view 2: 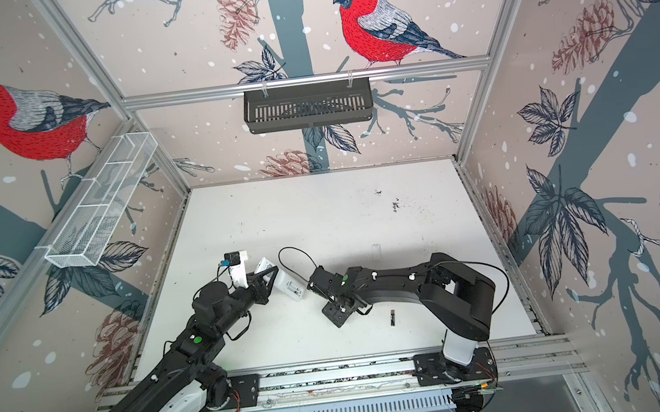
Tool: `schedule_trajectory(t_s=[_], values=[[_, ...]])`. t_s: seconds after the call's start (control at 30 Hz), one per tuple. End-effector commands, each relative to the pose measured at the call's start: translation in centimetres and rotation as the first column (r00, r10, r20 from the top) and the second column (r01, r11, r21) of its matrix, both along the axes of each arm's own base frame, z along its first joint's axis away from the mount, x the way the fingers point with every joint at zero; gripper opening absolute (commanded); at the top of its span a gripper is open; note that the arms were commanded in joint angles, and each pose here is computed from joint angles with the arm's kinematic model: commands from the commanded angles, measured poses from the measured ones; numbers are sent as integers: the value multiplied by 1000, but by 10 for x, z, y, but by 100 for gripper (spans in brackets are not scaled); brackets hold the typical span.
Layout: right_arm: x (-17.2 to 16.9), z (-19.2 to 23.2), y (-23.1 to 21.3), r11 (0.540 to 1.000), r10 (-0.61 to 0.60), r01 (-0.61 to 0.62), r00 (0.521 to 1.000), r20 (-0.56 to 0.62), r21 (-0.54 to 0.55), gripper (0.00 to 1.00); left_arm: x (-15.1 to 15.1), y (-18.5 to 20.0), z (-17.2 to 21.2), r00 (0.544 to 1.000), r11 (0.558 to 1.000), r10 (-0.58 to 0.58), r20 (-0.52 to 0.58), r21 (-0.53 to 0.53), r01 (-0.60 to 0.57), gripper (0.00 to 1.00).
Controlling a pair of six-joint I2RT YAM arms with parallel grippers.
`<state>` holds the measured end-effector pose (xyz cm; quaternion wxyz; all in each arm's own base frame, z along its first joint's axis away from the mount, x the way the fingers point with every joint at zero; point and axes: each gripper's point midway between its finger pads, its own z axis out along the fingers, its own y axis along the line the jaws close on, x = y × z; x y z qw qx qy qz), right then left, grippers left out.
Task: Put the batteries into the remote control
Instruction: 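Lower the right gripper over a black-and-gold battery and grasp it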
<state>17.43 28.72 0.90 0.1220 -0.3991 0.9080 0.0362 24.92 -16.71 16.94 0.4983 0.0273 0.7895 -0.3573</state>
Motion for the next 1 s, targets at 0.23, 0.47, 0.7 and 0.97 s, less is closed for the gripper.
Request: schedule_trajectory(t_s=[0.23,0.47,0.7,0.97], values=[[12,-15,-23,995,60,-63,997,-45,-75,69,4,2,8,1000,1000,16,24,7,-16,0],[29,-10,-8,995,95,-96,995,-33,-25,69,4,4,7,999,999,30,22,13,-30,0],[40,-18,-3,985,168,-169,985,-39,-37,69,4,7,9,999,999,41,27,13,-41,0],[54,-22,8,964,262,-263,965,-33,-39,63,4,10,13,998,998,55,31,15,-55,0]])
